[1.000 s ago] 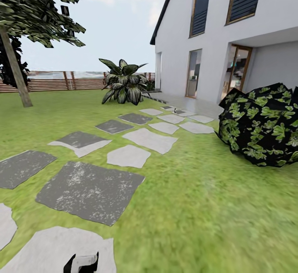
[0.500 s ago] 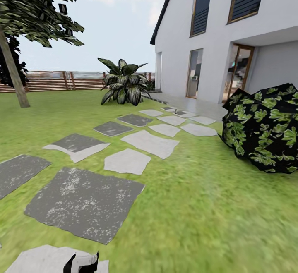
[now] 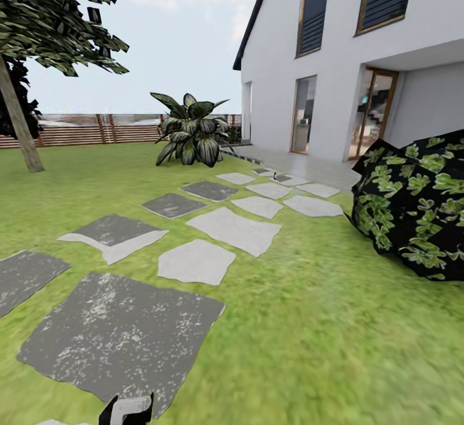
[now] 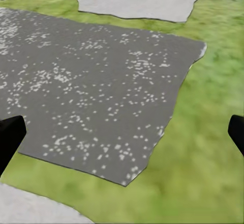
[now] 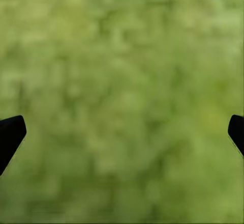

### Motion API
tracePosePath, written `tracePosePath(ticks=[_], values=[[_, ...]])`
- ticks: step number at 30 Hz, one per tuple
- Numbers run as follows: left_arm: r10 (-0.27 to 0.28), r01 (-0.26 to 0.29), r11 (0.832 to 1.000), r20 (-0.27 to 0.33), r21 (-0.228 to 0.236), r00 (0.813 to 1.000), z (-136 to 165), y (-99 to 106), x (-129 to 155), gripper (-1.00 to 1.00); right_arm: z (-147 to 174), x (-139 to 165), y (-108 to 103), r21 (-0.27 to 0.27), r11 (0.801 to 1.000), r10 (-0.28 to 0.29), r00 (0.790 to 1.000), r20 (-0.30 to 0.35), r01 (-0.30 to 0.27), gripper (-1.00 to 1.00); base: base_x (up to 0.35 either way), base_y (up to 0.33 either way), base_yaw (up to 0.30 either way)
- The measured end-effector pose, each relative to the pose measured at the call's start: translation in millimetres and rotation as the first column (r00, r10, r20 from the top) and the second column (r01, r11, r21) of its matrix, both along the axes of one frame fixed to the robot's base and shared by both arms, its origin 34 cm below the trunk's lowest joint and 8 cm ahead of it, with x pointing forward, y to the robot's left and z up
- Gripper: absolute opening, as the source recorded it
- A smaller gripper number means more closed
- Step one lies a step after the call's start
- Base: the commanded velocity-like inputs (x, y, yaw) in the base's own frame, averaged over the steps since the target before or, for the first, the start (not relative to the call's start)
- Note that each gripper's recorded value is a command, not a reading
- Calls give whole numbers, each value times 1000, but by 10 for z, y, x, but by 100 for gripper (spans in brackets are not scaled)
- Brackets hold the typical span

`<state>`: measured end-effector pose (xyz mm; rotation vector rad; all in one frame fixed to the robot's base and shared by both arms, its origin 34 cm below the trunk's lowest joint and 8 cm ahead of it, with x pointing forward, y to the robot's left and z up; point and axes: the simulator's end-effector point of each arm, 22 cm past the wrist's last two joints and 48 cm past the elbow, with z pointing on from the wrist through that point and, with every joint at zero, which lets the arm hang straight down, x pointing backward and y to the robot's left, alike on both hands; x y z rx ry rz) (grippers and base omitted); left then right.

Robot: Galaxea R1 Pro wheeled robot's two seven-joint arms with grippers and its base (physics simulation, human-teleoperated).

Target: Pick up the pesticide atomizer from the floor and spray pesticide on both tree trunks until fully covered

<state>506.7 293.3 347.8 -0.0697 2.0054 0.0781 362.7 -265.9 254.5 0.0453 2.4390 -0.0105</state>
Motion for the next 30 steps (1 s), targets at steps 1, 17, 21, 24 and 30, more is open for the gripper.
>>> tracePosePath(ticks=[1, 17, 21, 24, 30], values=[[0, 0, 1000, 0, 0, 1000, 1, 0, 1, 100, 0, 0, 1, 0, 1000, 0, 1000, 0, 0, 100, 328, 0, 0], [0, 0, 1000, 0, 0, 1000, 0, 0, 0, 100, 0, 0, 4, 1, 1000, 0, 1000, 0, 0, 100, 328, 0, 0], [0, 0, 1000, 0, 0, 1000, -1, 0, -1, 100, 0, 0, 5, 1, 1000, 0, 1000, 0, 0, 100, 328, 0, 0], [0, 0, 1000, 0, 0, 1000, 1, 0, 1, 100, 0, 0, 4, 1, 1000, 0, 1000, 0, 0, 100, 328, 0, 0], [0, 0, 1000, 0, 0, 1000, 1, 0, 2, 100, 0, 0, 3, 0, 1000, 0, 1000, 0, 0, 100, 328, 0, 0]])
